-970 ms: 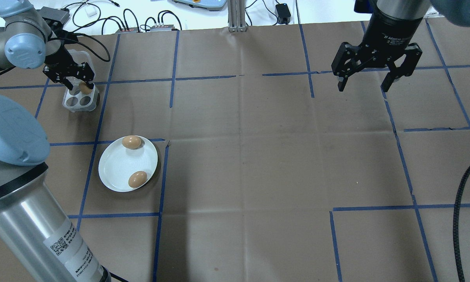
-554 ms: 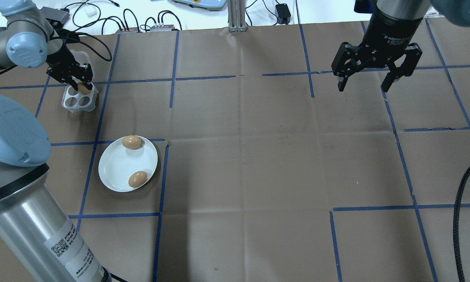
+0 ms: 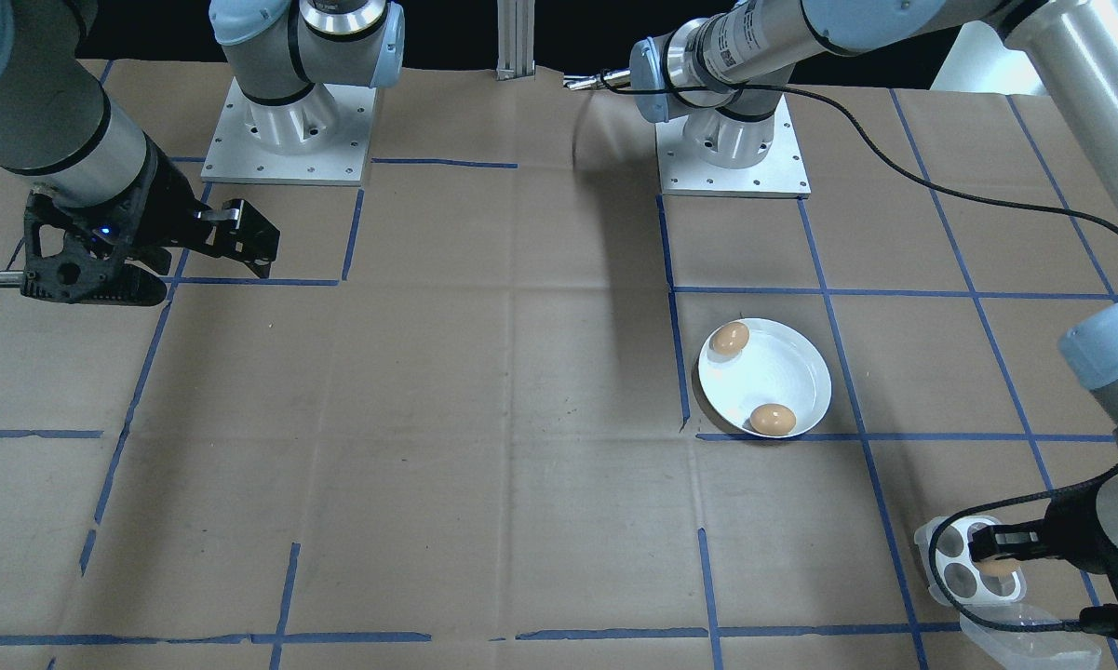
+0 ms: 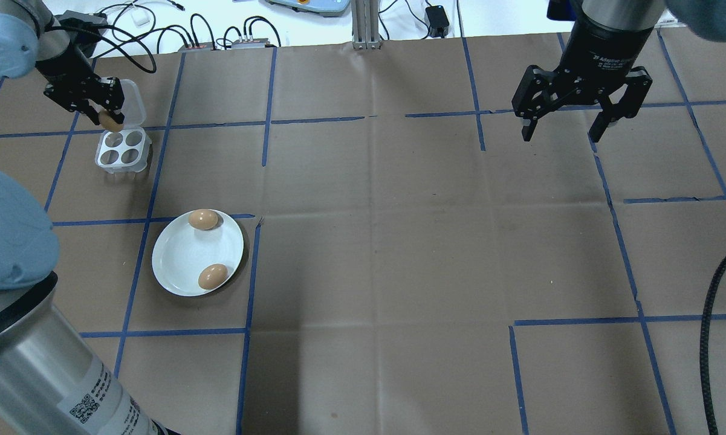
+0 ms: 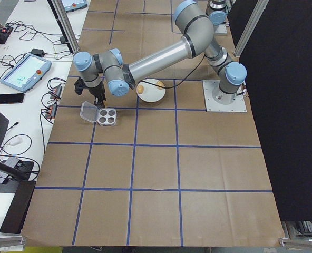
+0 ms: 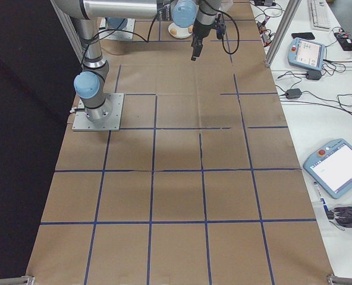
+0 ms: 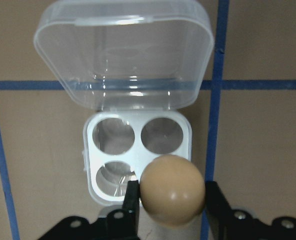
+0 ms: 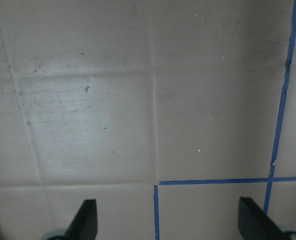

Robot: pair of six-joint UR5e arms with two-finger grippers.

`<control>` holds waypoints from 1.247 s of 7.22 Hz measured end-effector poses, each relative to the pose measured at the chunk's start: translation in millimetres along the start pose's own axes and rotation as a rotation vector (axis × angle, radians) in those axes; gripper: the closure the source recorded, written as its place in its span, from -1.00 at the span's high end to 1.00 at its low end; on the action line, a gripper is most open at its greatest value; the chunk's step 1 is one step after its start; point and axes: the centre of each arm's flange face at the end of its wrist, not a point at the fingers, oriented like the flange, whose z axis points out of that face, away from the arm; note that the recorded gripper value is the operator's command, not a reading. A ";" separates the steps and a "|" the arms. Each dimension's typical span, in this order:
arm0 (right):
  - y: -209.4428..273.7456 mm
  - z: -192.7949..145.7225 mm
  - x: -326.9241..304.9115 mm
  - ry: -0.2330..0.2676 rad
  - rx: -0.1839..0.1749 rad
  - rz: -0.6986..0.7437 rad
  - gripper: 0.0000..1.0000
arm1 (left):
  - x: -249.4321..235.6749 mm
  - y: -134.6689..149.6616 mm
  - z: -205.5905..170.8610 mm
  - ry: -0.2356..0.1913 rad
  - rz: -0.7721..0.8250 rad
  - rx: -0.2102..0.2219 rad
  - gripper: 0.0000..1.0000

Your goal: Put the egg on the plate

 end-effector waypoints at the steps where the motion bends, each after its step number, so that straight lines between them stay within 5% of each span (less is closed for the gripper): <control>1: 0.0 0.0 0.0 0.000 0.000 0.000 1.00 | 18.4 24.8 -20.9 0.010 -0.023 -0.024 -0.51; 3: 0.0 0.0 0.0 0.000 0.000 0.000 1.00 | 75.7 98.0 -22.2 0.023 -0.072 -0.088 -0.52; 5: 0.0 0.0 0.0 0.000 0.000 0.000 1.00 | 114.5 168.9 23.6 0.024 -0.102 -0.124 -0.51; 7: 0.0 0.1 0.0 0.000 0.000 0.000 1.00 | 131.0 208.2 94.2 0.012 -0.103 -0.092 -0.42; 8: -0.1 0.1 0.0 0.000 0.000 0.000 1.00 | 133.8 217.8 117.1 0.009 -0.099 -0.084 0.47; 9: 0.0 0.0 0.0 0.000 0.000 0.000 1.00 | 134.8 221.2 128.0 0.008 -0.096 -0.084 0.99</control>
